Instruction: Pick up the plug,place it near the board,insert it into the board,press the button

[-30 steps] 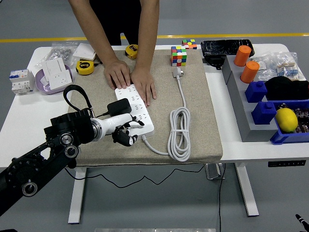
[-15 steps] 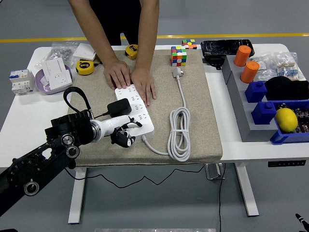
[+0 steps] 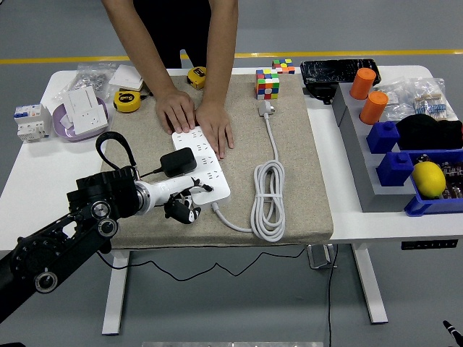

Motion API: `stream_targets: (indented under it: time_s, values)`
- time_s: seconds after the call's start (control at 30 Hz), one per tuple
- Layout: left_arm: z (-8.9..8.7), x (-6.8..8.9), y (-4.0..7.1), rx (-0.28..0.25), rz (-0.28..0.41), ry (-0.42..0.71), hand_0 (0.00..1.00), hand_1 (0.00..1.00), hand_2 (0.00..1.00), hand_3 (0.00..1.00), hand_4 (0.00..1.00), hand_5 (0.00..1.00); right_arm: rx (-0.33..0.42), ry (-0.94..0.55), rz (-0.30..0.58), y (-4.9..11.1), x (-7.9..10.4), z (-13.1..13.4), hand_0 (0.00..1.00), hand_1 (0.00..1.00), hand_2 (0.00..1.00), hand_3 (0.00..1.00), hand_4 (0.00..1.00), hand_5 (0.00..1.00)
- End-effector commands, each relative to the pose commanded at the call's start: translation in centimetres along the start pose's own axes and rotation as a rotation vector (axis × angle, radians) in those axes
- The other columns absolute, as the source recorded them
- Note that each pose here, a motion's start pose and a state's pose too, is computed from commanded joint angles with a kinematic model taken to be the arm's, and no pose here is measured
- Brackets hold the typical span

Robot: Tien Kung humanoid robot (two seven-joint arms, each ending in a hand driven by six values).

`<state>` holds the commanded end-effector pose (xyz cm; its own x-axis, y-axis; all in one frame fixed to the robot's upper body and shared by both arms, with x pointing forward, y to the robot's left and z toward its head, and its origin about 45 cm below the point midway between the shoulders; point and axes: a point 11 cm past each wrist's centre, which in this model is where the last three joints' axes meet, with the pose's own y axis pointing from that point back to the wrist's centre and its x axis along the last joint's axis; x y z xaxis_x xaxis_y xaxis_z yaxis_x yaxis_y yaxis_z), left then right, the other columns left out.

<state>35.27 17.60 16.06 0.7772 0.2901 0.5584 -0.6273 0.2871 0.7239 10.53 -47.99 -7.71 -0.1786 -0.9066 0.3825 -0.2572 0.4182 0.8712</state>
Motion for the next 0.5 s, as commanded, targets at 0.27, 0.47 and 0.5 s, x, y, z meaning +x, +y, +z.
stream_targets:
  time_s: [0.27,0.47,0.5]
  values:
    - [1.5,3.3,3.9,-0.084,0.213,0.034,0.220,0.140,0.293,0.736,0.427,0.002,-0.007,-0.003,-0.002,0.0,-0.1,0.4,0.998,0.795,0.715,0.729,0.998,0.906]
    - [2.1,5.9,9.0,-0.334,0.413,0.222,0.417,0.519,0.552,0.701,0.710,0.212,-0.013,-0.009,-0.003,0.0,-0.3,0.8,0.998,0.795,0.715,0.729,0.998,0.907]
    - [1.5,6.1,9.5,-0.376,0.445,0.292,0.417,0.519,0.552,0.701,0.710,0.212,-0.012,-0.012,-0.004,0.0,-0.3,0.8,0.998,0.795,0.715,0.729,0.998,0.907]
